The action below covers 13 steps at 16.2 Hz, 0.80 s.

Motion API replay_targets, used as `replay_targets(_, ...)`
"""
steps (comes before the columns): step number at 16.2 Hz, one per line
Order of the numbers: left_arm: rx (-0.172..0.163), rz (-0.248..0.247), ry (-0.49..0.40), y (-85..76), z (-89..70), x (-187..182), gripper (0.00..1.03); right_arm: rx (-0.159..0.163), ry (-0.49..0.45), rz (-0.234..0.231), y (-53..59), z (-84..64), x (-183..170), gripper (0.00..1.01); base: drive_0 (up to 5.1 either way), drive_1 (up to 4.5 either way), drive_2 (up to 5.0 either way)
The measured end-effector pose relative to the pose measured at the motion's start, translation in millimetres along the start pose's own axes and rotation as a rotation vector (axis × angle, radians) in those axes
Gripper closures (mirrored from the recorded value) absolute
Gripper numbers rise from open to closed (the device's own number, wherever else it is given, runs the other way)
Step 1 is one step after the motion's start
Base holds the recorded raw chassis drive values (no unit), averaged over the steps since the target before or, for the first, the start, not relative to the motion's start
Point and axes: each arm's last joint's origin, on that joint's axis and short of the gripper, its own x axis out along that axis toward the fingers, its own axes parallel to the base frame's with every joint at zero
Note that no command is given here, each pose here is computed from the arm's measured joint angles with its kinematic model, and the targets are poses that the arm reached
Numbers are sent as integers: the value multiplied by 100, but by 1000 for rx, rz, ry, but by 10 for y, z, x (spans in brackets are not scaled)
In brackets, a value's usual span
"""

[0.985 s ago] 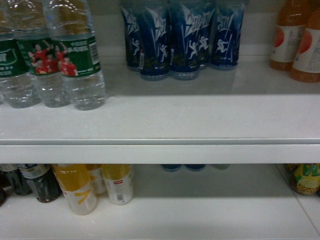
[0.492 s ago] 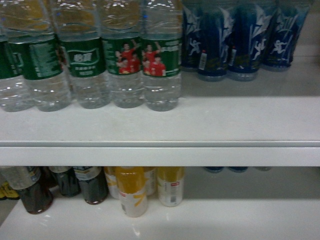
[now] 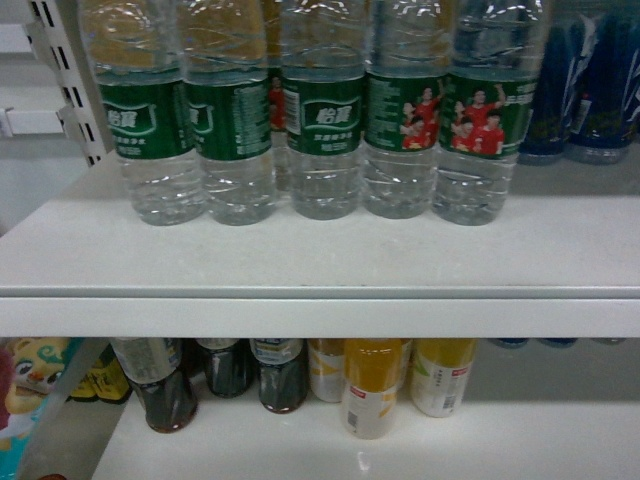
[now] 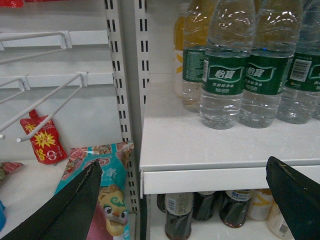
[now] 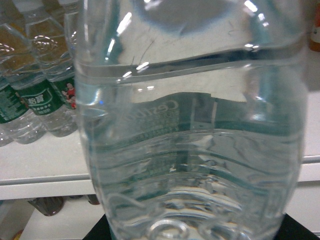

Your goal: Move water from second to third shelf

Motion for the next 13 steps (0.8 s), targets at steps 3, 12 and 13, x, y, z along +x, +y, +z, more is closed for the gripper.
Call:
replay_targets(3,0,0,0,0,0,0,5,0,-2,0,1,2,-2,62,-327,162,162)
replay_targets(12,0,-1,0,0,0,0,5,0,-3,-1,0,2,-3,62,-60,30,30)
replay_targets(13,0,0,0,0,0,0,5,-1,-3,-1,0,3,-3,62,0,0,0)
